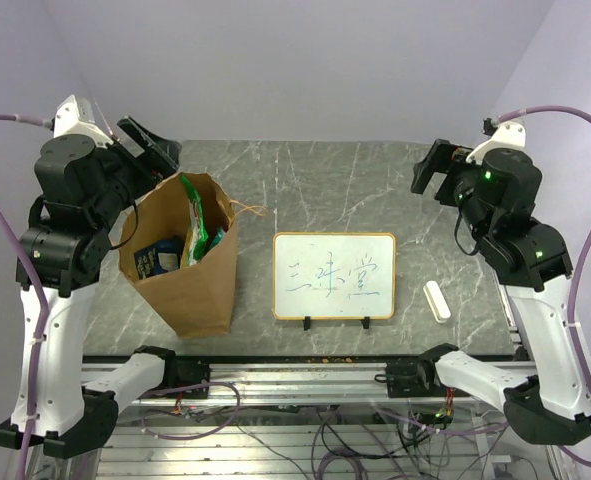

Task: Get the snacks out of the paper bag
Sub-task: Adjust the paper bag at the center of the board.

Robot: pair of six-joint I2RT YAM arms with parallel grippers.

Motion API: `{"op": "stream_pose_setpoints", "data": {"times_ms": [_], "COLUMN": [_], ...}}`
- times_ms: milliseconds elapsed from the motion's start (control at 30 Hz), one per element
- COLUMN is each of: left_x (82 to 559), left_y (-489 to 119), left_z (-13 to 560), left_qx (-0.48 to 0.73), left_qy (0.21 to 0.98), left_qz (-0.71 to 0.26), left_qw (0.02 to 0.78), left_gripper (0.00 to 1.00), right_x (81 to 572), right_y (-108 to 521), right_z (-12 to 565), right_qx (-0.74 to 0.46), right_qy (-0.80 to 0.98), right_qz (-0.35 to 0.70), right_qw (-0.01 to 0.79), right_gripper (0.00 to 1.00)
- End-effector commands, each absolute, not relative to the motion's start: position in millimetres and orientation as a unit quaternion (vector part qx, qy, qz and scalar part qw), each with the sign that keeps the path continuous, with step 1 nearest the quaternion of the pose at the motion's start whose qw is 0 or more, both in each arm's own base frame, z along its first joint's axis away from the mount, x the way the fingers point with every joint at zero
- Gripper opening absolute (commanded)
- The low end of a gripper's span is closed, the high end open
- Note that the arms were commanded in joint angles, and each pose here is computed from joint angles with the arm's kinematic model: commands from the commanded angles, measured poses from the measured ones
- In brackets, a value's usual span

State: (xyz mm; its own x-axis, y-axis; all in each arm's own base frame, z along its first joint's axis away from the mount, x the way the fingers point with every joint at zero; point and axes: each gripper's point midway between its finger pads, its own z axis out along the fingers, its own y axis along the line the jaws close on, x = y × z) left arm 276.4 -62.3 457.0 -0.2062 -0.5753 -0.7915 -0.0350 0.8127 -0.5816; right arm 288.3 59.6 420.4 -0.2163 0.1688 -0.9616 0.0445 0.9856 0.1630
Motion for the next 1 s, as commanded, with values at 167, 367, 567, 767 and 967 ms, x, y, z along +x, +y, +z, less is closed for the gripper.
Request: {"op": "stream_pose_setpoints", "data": {"times_ms": [167, 367, 567, 767, 967], "left_x": [279, 278, 274, 267, 263], "left_y": [-58, -63, -72, -69, -68], "left_z": [461, 459, 453, 440, 426], "left_qx": [-0.194, -0.179, -0.161, -0.139, -0.125], "left_qy": [0.748, 0.759, 0.774, 0.799, 0.825], "left_qz": [-0.197, -0.198, -0.207, -0.181, -0.158], "left_qw": [0.604, 0.594, 0.577, 0.556, 0.528], "left_gripper": [0.96, 0.96, 0.96, 0.96, 0.96], "right_x": [292, 298, 302, 313, 314], "right_y": [54, 70, 110, 167, 265], "right_z": [381, 354, 344, 326, 333], "right_qx": [0.125, 0.152, 0.143, 0.121, 0.063], "right_qy": [0.831, 0.854, 0.835, 0.832, 0.806], "right_qz": [0.054, 0.102, 0.227, 0.353, 0.475], "right_qw": [0.539, 0.487, 0.481, 0.41, 0.348], "right_gripper": [1.0, 1.0, 1.0, 1.0, 1.0]}}
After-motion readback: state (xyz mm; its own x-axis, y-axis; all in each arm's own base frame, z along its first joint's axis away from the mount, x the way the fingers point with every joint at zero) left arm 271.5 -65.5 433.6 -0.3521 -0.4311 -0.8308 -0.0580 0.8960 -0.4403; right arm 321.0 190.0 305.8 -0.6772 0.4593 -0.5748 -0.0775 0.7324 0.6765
